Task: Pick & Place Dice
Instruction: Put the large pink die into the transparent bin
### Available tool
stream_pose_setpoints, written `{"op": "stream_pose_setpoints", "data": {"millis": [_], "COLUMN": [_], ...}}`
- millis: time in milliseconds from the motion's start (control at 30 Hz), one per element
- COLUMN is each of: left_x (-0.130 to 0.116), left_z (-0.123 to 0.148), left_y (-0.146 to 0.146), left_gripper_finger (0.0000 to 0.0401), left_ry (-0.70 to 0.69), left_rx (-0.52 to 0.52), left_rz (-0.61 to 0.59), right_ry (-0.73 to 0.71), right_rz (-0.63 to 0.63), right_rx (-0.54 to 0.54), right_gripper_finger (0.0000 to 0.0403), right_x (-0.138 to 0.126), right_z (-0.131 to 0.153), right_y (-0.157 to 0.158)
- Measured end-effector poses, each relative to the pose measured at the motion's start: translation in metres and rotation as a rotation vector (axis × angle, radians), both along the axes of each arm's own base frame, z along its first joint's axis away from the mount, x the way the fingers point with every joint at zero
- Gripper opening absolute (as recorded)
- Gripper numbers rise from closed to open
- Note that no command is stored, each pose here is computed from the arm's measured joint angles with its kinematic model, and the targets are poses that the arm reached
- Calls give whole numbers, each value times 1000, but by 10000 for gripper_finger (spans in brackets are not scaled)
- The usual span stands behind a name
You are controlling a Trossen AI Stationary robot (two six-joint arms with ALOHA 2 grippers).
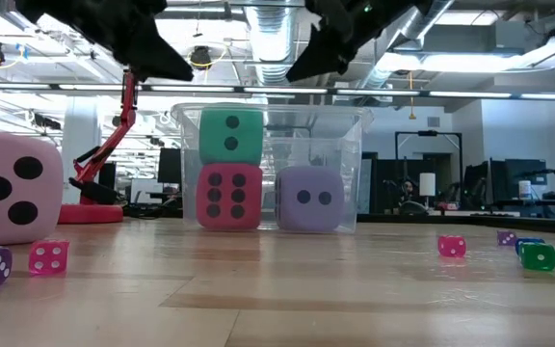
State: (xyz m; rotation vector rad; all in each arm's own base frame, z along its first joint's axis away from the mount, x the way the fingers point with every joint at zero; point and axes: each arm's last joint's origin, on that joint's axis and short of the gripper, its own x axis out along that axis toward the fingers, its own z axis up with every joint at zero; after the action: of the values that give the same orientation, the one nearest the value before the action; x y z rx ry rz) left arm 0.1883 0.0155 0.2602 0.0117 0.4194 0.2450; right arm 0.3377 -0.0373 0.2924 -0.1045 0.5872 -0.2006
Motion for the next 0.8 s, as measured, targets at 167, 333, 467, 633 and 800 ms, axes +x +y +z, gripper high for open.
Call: {"op": "stream_pose_setpoints", "data": {"millis": [167, 333, 467, 633, 800], "left_x": [-3, -1, -2, -3, -3], "left_z": [1, -1, -1, -1, -1], "left_y": [-14, -26, -34, -41, -41], "left_gripper_finger": [101, 101, 101, 101, 101], "left_ry": [-9, -15, -28, -27, -27], "left_rx": [-63, -137, -179, -183, -181], "left_rz": [-49, -50, -55, -89, -87], "right_ry": [22, 44, 75, 59, 25], "right_rz": [20, 49, 66, 76, 80], "right_rx": [2, 3, 5, 1, -5], "right_gripper_finger": [0, 0, 0, 0, 0], "right_x": [-6, -11, -20, -32, -45], "right_z": [3, 5, 10, 20, 13], "right_y": [7, 17, 23, 26, 27]}}
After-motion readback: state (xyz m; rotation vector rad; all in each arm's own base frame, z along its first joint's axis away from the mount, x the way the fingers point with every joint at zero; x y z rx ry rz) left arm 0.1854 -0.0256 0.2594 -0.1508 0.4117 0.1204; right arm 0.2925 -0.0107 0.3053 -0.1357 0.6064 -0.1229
